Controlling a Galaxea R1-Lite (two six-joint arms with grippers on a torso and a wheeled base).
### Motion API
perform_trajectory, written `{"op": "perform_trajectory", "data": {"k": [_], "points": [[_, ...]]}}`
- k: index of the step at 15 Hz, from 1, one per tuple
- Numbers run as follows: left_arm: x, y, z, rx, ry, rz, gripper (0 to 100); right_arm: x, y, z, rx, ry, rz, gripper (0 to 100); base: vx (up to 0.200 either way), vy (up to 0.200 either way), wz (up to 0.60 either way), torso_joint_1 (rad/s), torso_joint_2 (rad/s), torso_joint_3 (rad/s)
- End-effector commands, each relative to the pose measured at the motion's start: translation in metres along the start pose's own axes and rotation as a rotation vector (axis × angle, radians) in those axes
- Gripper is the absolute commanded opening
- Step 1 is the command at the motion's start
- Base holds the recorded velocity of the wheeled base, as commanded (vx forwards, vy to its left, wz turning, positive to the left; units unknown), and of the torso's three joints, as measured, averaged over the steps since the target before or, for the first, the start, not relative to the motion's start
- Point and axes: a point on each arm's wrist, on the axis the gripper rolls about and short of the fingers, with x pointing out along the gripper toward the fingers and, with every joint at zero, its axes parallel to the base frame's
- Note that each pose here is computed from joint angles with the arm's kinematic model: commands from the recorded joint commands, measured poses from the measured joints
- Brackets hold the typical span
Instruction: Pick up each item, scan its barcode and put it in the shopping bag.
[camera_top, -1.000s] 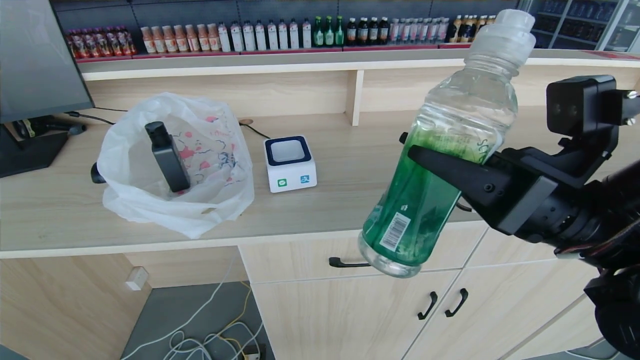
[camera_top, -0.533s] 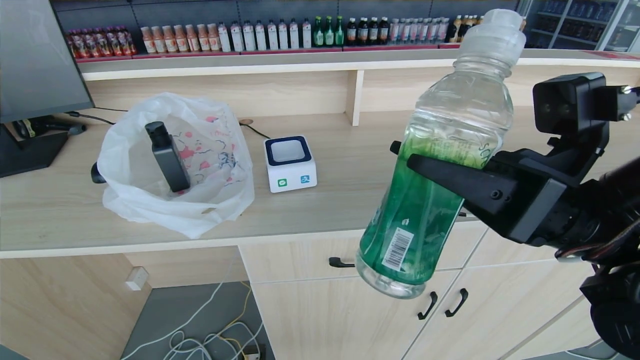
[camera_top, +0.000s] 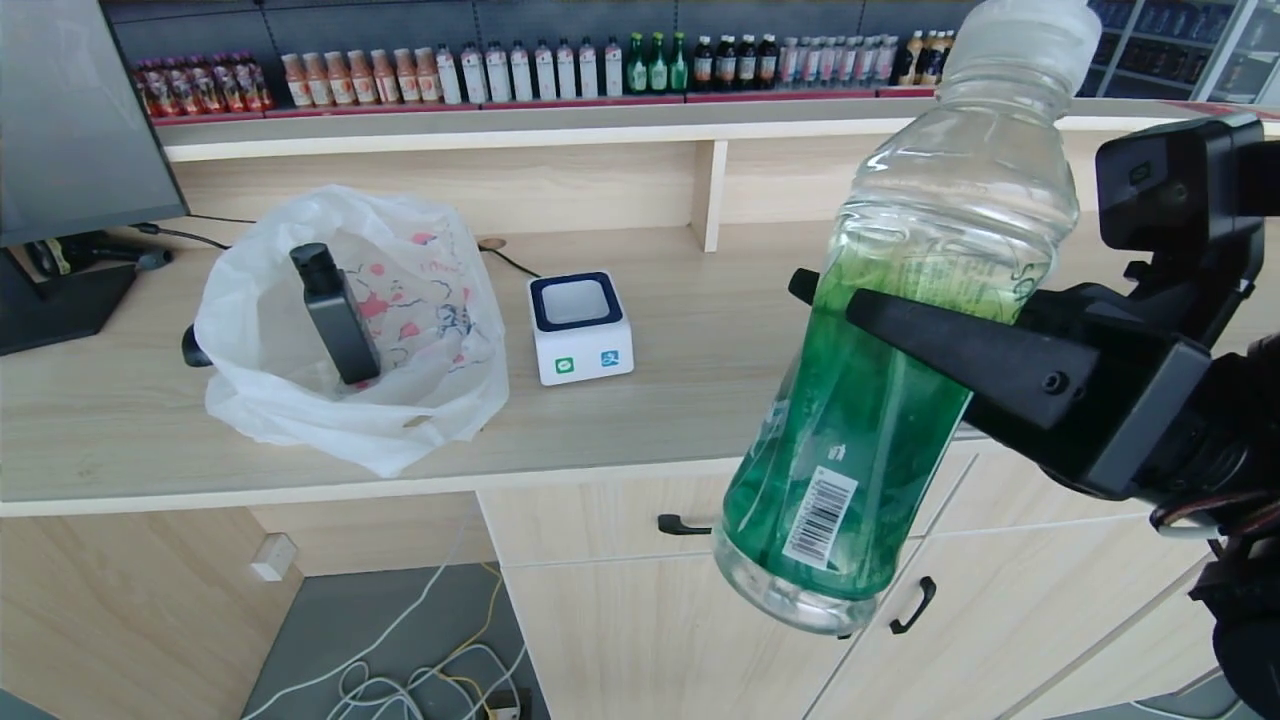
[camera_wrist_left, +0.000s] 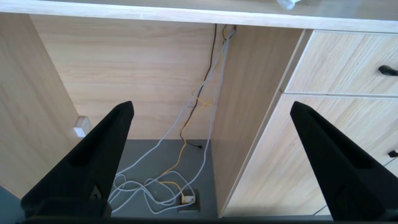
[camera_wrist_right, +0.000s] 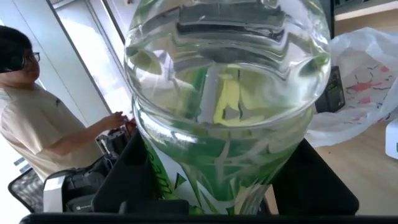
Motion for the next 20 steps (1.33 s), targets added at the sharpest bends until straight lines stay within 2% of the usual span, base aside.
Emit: {"op": "perform_trajectory", "data": {"k": [1,10,13,15,18,20], "points": [[0.000,0.000,0.000,0.001,0.000,0.000,100,-0.001,0.004,0.001,-0.003,-0.002,0.006,0,0.000,0.000,0.00,0.000,0.00,0.000],[0.000,0.000,0.000,-0.001,0.000,0.000,100,-0.001,0.011,0.004,-0.015,-0.008,0.022,0,0.000,0.000,0.00,0.000,0.00,0.000],[0.000,0.000,0.000,-0.001,0.000,0.000,100,-0.010,0.016,-0.004,-0.050,0.012,0.004,0,0.000,0.000,0.00,0.000,0.00,0.000],[0.000,0.000,0.000,-0.001,0.000,0.000,100,-0.023,0.014,-0.005,-0.112,0.010,-0.062,0,0.000,0.000,0.00,0.000,0.00,0.000],[0.000,0.000,0.000,0.001,0.000,0.000,100,-0.048,-0.012,0.002,-0.332,-0.001,-0.252,0,0.000,0.000,0.00,0.000,0.00,0.000],[0.000,0.000,0.000,0.001,0.000,0.000,100,-0.055,-0.015,0.008,-0.391,-0.047,-0.363,0,0.000,0.000,0.00,0.000,0.00,0.000]]}}
